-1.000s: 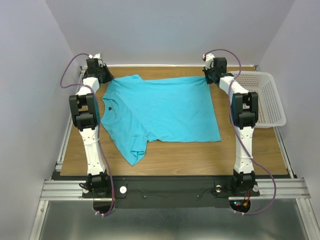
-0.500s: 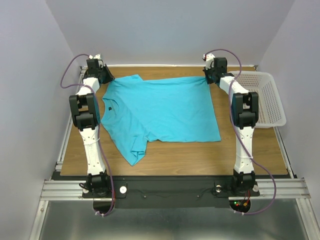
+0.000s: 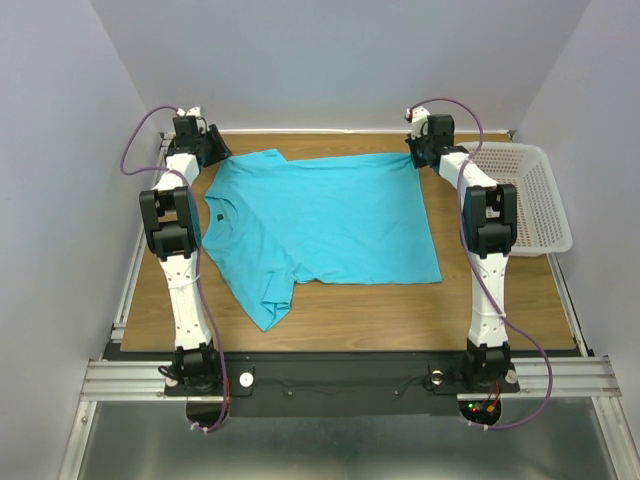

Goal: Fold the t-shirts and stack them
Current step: Flatten the tshirt out

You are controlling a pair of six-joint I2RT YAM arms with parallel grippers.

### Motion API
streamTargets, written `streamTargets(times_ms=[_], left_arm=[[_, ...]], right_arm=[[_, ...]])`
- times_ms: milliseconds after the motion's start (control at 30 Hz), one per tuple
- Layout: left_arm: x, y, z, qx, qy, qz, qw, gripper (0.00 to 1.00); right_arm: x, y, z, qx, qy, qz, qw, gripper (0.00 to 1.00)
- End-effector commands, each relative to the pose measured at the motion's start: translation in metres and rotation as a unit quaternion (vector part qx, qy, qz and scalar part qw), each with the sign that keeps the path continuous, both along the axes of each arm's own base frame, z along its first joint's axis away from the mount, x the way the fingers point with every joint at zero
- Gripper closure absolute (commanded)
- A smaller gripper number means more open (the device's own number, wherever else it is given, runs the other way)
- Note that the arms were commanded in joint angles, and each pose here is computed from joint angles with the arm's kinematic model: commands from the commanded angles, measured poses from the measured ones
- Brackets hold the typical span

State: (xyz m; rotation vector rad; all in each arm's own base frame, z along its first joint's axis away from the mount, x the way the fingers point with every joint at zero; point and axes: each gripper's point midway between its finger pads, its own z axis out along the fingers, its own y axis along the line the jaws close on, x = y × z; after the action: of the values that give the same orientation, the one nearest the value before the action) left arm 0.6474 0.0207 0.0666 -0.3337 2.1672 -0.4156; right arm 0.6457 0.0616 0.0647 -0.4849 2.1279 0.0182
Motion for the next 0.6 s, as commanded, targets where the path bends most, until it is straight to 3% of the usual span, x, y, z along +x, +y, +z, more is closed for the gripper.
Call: streamTargets(times_ms=[0, 567], left_arm=[[0.016, 0.008, 0.054, 0.019, -0.06, 0.002, 0.998, 0.47], [0.01, 0.004, 0.043, 0.031, -0.049, -0.044, 0.997, 0.47]], right_arm=[[0.006, -0.001, 0.041, 0.01, -0.043, 0.002, 0.999, 0.99], [0.006, -0.002, 0.04, 0.006, -0.043, 0.003, 0.999, 0.99]])
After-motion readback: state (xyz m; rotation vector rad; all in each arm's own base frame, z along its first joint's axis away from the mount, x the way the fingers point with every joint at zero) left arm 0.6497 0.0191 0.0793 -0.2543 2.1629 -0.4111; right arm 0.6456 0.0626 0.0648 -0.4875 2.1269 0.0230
